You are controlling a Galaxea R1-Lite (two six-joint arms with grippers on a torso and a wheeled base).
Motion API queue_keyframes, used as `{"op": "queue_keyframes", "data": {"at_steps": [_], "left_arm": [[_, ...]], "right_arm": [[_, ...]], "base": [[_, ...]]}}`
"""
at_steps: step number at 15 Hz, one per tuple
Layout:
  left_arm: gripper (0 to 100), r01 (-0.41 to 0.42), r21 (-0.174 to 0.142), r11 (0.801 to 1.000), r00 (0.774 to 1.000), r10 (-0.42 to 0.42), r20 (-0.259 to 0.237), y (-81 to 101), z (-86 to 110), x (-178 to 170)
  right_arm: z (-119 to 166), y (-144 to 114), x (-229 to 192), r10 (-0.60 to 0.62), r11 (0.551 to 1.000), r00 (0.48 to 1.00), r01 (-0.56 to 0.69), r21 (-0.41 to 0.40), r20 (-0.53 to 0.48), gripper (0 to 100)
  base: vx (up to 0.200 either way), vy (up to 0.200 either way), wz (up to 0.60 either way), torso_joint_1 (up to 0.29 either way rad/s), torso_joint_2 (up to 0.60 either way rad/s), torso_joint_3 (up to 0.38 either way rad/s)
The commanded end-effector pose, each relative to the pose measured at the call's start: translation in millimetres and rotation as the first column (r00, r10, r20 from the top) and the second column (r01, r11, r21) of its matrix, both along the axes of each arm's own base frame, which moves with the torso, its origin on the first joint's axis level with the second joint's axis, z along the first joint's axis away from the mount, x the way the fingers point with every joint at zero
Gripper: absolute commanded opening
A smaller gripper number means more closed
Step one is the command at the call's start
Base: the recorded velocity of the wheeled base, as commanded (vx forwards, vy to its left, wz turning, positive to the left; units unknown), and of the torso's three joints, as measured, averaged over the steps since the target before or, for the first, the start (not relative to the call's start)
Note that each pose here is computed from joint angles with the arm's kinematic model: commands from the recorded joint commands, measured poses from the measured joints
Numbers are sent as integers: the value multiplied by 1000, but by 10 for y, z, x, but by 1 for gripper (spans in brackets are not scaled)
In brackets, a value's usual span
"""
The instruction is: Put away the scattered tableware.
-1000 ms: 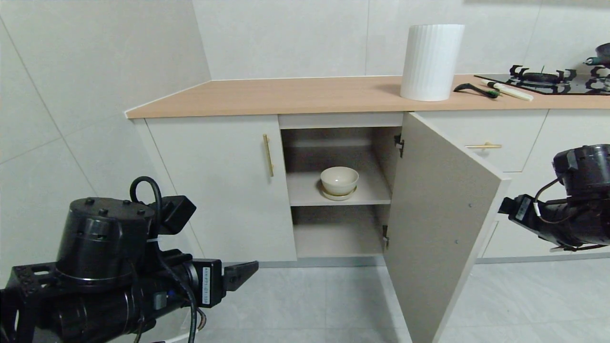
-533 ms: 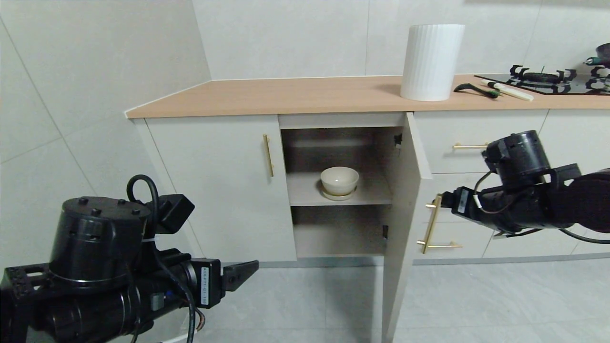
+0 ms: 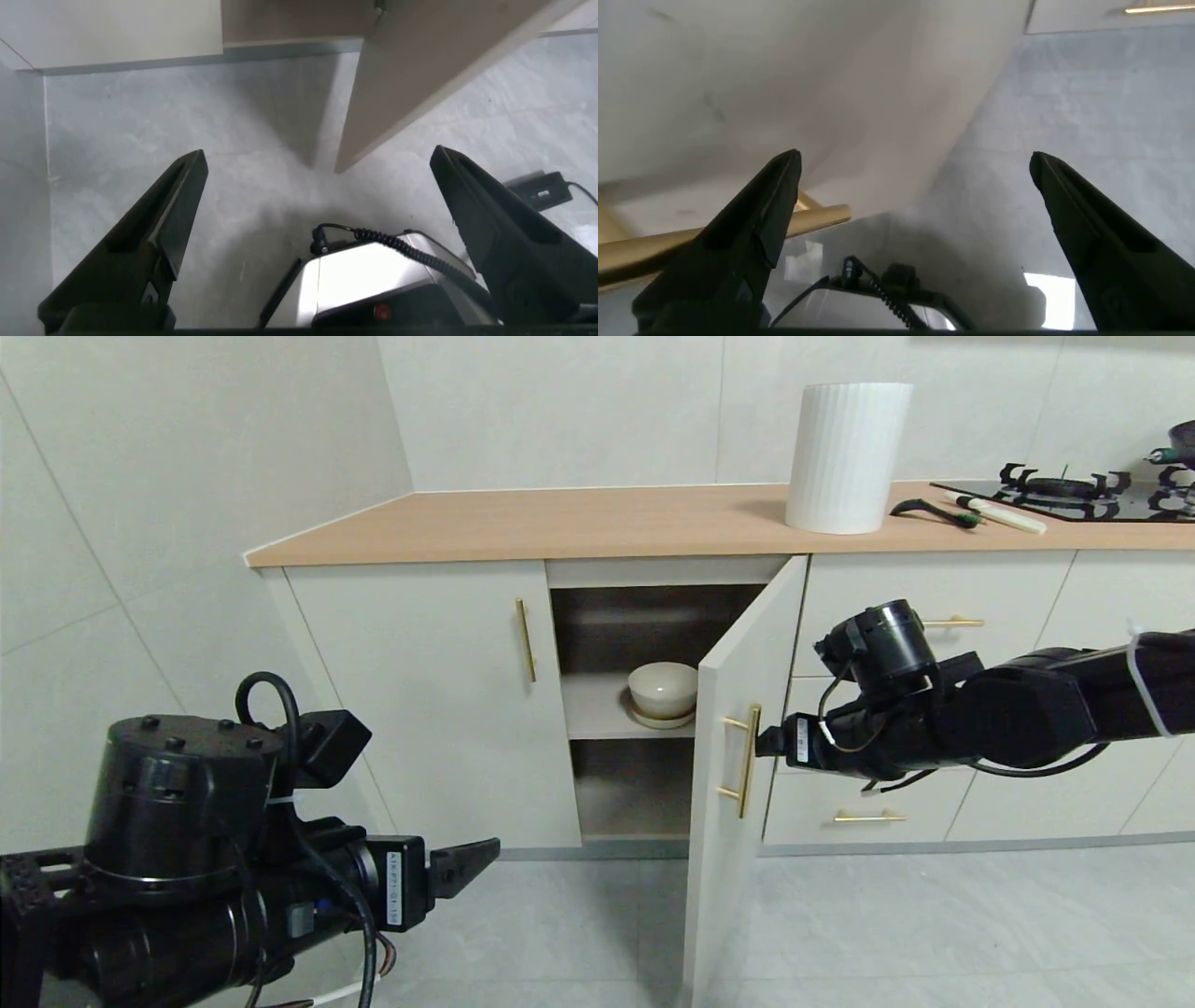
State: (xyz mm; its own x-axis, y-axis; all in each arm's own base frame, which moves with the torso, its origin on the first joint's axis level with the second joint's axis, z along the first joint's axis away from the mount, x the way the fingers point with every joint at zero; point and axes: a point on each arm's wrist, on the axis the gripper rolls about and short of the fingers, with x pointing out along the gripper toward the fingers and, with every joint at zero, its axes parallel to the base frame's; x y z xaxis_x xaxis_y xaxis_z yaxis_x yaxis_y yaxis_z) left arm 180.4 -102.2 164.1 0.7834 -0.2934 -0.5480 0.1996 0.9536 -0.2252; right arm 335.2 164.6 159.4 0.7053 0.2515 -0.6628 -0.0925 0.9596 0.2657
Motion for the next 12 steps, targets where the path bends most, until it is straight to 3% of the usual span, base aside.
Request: {"op": "queue_keyframes", "data": {"at_steps": [1,11,12], "left_arm": [[100,-12,8,1000,1000,12,0,-1,-9,15],[100,-15,10,1000,1000,15,0,-4,-11,22],[100,-16,11,1000,1000,16,-2,-1,-13,22]], "right_arm": [[-129,116,86,19,1000,1000,-19,-10,-20,100],[-169,179,144,15,1000,1000,-15,2,-9,100],[-185,190,164,14,1000,1000,-14,6,1,100]], "base": [[0,0,0,0,0,0],[0,0,0,0,0,0],[200,0,0,7,12,2]]}}
